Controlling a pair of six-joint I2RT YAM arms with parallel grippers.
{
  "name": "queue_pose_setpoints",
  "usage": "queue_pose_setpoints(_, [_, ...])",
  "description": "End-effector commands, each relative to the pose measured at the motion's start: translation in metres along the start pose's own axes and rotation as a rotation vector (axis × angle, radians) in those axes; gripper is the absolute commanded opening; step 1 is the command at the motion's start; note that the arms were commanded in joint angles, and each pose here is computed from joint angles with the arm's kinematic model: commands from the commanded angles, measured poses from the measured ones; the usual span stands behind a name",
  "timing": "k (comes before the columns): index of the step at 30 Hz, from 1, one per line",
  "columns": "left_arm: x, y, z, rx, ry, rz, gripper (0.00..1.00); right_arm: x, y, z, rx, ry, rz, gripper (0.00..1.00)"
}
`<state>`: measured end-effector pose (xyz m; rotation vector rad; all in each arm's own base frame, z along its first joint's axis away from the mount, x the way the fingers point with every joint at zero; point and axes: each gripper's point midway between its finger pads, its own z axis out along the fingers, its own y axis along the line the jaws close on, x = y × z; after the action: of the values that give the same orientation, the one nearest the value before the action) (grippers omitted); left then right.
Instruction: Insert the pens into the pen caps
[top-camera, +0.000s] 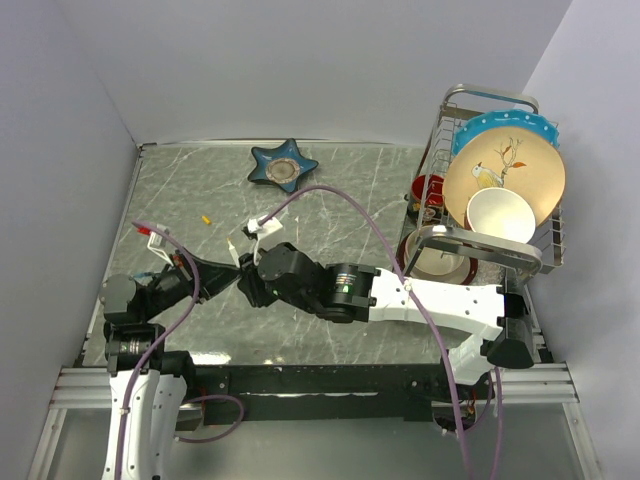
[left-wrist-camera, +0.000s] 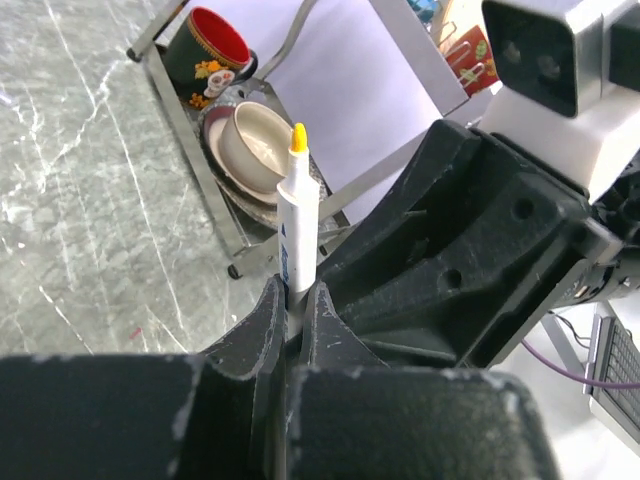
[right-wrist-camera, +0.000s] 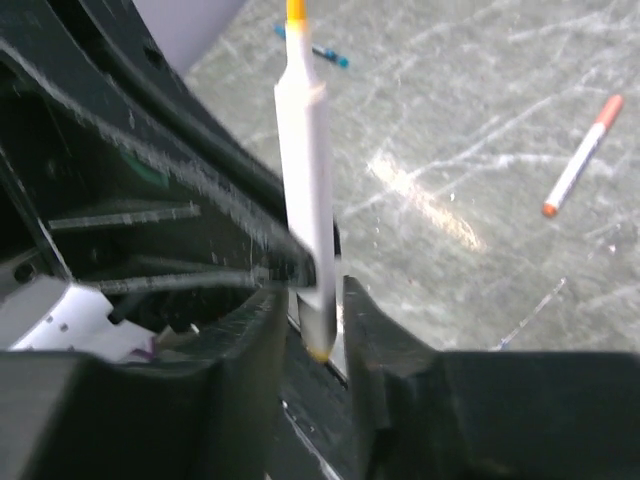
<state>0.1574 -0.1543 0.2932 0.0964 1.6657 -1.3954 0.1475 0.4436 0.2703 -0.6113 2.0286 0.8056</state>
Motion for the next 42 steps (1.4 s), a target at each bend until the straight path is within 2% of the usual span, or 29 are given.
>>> queue_pose_setpoints(1, [0.005,-0.011,-0.002,0.057,0.025,0.016,0.01,-0.026,0.002,0.002,-0.005,-0.107,0.004,0.24])
queue_pose_setpoints(2, [0.006,-0.011,-0.002,0.06,0.034,0.01,0.01,-0.026,0.002,0.001,-0.006,-0.111,0.006,0.18])
queue_pose_setpoints(3, [0.007,-0.01,-0.002,0.058,0.039,0.004,0.01,-0.025,0.002,0.002,-0.008,-0.108,0.006,0.04])
queue_pose_setpoints(4, [0.006,-0.01,-0.001,0.058,0.043,0.003,0.03,-0.025,0.002,0.001,-0.011,-0.108,0.005,0.0])
queue_pose_setpoints(5, [0.006,-0.011,-0.002,0.06,0.043,0.009,0.09,-0.023,0.002,0.001,-0.015,-0.103,0.009,0.0])
queue_pose_setpoints(6, [0.005,-0.011,-0.001,0.056,0.041,0.011,0.31,-0.019,0.002,0.001,-0.02,-0.097,0.009,0.0])
queue_pose_setpoints(8, [-0.001,-0.009,0.0,0.032,0.022,0.029,0.52,-0.017,0.002,-0.002,-0.031,-0.094,0.022,0.0])
queue_pose_setpoints(9, [-0.003,-0.007,0.001,0.028,0.023,0.033,0.6,-0.012,0.001,-0.003,-0.037,-0.087,0.023,0.0])
queue_pose_setpoints(11, [-0.006,-0.005,0.003,0.022,0.025,0.039,0.62,-0.009,0.001,-0.005,-0.05,-0.081,0.035,0.0])
queue_pose_setpoints(14, [-0.011,-0.002,0.007,0.02,0.032,0.027,0.56,-0.005,0.001,-0.008,-0.06,-0.073,0.045,0.0])
queue_pose_setpoints(15, [-0.013,-0.002,0.008,0.025,0.03,0.032,0.51,-0.002,0.001,-0.009,-0.063,-0.069,0.045,0.0])
queue_pose_setpoints(17, [-0.013,-0.001,0.009,0.025,0.03,0.03,0.46,-0.001,0.0,-0.01,-0.068,-0.072,0.048,0.0])
queue_pose_setpoints(23, [-0.004,0.01,0.009,0.024,0.051,0.001,0.24,0.001,0.002,-0.008,-0.073,-0.06,0.05,0.0])
queue_pose_setpoints(24, [-0.003,0.01,0.009,0.024,0.05,0.001,0.15,0.003,0.003,-0.008,-0.079,-0.053,0.05,0.01])
queue_pose_setpoints(25, [-0.002,0.013,0.008,0.019,0.046,-0.006,0.09,0.002,0.003,-0.008,-0.081,-0.052,0.055,0.04])
queue_pose_setpoints(26, [-0.001,0.013,0.008,0.02,0.047,-0.012,0.01,0.002,0.004,-0.008,-0.081,-0.052,0.057,0.14])
queue_pose_setpoints(29, [0.002,0.012,0.008,0.039,0.058,-0.032,0.01,-0.001,0.003,-0.008,-0.069,-0.062,0.064,0.26])
queue_pose_setpoints(36, [-0.001,0.004,0.008,0.055,0.046,-0.069,0.01,-0.001,0.002,-0.002,-0.053,-0.058,0.067,0.28])
queue_pose_setpoints(38, [-0.003,0.003,0.008,0.045,0.034,-0.077,0.01,-0.001,0.0,-0.003,-0.049,-0.067,0.074,0.03])
queue_pose_setpoints(39, [-0.007,0.0,0.008,0.038,0.02,-0.058,0.05,-0.002,0.0,-0.004,-0.047,-0.07,0.072,0.0])
queue_pose_setpoints(40, [-0.01,0.002,0.008,0.016,0.005,-0.052,0.16,-0.001,-0.002,-0.005,-0.042,-0.07,0.071,0.0])
queue_pose_setpoints(41, [-0.012,0.006,0.007,-0.037,-0.005,-0.085,0.48,-0.003,-0.004,-0.008,-0.04,-0.077,0.077,0.0])
queue_pose_setpoints(42, [-0.02,0.017,0.007,-0.105,-0.053,-0.071,0.6,-0.003,-0.006,-0.009,-0.034,-0.079,0.077,0.0])
